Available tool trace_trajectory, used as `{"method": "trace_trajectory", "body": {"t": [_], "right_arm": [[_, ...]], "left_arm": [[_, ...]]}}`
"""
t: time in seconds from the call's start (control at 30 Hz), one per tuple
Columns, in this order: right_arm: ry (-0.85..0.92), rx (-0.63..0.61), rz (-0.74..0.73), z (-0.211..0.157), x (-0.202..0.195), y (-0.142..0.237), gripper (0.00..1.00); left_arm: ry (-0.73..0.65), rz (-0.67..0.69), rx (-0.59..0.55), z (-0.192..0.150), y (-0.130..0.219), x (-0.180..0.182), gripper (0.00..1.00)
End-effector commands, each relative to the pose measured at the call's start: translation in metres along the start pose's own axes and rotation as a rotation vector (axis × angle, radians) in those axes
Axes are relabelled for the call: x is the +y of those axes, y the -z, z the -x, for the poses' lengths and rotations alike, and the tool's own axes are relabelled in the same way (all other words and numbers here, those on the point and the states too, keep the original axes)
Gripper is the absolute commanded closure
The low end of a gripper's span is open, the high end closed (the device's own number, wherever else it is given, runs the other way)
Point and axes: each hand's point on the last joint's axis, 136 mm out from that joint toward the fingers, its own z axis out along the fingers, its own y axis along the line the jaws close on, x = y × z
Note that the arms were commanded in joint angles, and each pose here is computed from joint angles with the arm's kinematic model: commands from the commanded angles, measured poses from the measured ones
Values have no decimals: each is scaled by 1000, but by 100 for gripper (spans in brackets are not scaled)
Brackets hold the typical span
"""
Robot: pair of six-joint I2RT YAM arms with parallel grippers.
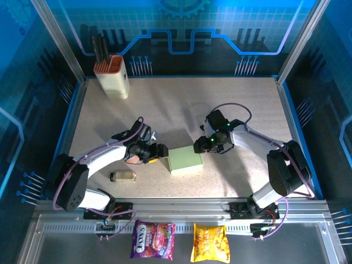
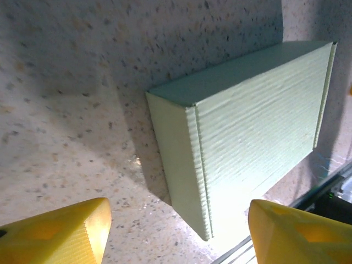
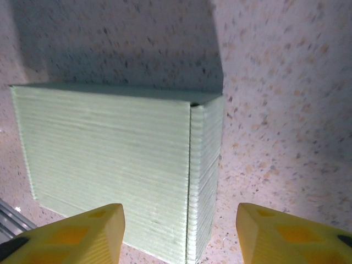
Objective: Fold the paper box
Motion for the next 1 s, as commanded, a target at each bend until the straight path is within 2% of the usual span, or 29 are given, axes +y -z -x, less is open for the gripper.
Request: {"method": "trace_trajectory", "body": {"t": [0.0, 0.17, 0.33, 0.47, 0.57, 0.8, 0.97], "right_arm": [[2, 52, 53, -8, 4, -10, 43], [1, 90, 59, -12, 7, -21, 46], [10, 92, 70, -11, 18, -24, 60], [18, 65, 86, -2, 31, -20, 63], [24, 39, 102, 11, 43, -18, 63], [43, -52, 139, 63, 77, -15, 59], [49, -109, 182, 107, 105, -25, 57]], "left_arm": [[18, -97, 39, -5, -14, -18, 33], [23, -121, 39, -2, -27, -24, 41], [18, -116, 34, 4, -30, -24, 51], [-6, -84, -5, 15, -23, -22, 51], [-13, -76, -43, 31, -14, -21, 50], [-25, -88, -155, 95, 17, -18, 48], [-4, -28, -230, 139, 38, 11, 46]]}}
